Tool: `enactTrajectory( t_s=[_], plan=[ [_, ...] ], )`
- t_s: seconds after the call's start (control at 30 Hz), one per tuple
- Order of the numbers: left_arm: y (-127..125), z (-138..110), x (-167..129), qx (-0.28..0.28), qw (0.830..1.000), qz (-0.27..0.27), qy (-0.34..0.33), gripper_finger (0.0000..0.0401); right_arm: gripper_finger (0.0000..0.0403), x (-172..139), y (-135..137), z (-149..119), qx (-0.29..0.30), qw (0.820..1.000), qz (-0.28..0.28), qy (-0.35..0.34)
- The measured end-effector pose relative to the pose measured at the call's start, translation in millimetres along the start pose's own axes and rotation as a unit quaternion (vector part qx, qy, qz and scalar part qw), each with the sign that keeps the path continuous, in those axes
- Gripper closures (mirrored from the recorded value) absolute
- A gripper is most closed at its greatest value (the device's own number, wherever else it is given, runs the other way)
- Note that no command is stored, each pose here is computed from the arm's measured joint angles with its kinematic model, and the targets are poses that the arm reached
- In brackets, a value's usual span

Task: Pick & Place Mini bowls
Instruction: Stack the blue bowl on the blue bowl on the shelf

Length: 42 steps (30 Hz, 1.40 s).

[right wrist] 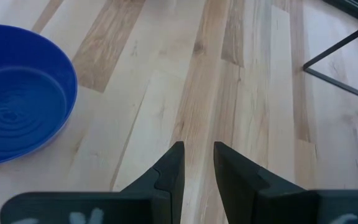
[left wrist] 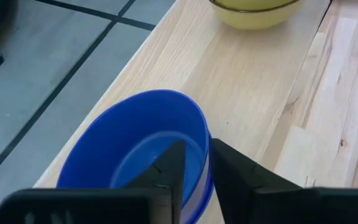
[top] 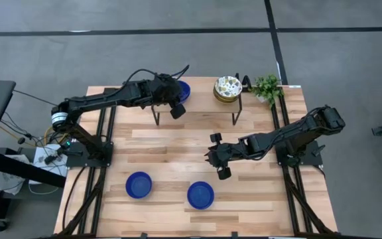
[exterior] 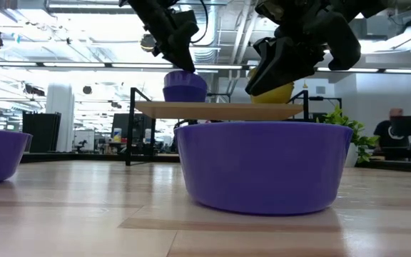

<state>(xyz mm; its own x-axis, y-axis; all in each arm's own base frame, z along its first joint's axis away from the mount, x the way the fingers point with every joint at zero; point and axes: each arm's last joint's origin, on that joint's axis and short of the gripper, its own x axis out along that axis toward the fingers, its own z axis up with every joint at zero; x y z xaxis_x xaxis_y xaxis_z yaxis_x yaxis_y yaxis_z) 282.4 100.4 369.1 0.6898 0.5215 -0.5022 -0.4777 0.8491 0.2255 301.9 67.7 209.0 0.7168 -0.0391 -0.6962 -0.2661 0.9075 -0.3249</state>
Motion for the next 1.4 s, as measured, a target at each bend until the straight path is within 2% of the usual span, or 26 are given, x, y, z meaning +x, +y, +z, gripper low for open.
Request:
enactTrajectory(
  t_s=[0.33, 0.57, 0.63, 0.77, 0.93, 1.07, 1.17, 1.4],
  plan=[
    [0, 0, 0, 0.002, 1.0, 0.0, -0.001, 0.0279, 0.0326, 0, 0, 0, 0.0, 1.0, 0.0, 0.001],
    [3, 5, -8, 0.009, 1.0, 0.01, -0.028, 0.0281, 0.0326, 0, 0, 0, 0.0, 1.0, 0.0, 0.002],
    [3, 8, -12, 0.018, 0.998, 0.039, -0.036, 0.0286, 0.0326, 0, 0, -1, -0.001, 1.0, 0.001, 0.003],
    [0, 9, -14, 0.063, 0.987, 0.148, -0.026, 0.03, 0.0326, 0, 0, -1, 0.0, 1.0, 0.001, 0.003],
    [-4, 1, -8, 0.083, 0.96, 0.269, -0.008, 0.0312, 0.0326, 0, 0, -1, 0.0, 1.0, 0.001, 0.003],
    [-2, -1, -8, 0.081, 0.929, 0.362, 0.004, 0.0318, 0.0326, 0, 0, -1, -0.001, 1.0, 0.001, 0.003],
    [0, 2, -10, 0.067, 0.916, 0.395, -0.002, 0.0322, 0.0326, 0, 0, -1, -0.001, 1.0, 0.001, 0.003],
    [7, 13, -14, 0.015, 0.911, 0.41, -0.051, 0.0337, 0.0326, 0, 0, -1, 0.0, 1.0, 0.0, 0.003]
  ],
)
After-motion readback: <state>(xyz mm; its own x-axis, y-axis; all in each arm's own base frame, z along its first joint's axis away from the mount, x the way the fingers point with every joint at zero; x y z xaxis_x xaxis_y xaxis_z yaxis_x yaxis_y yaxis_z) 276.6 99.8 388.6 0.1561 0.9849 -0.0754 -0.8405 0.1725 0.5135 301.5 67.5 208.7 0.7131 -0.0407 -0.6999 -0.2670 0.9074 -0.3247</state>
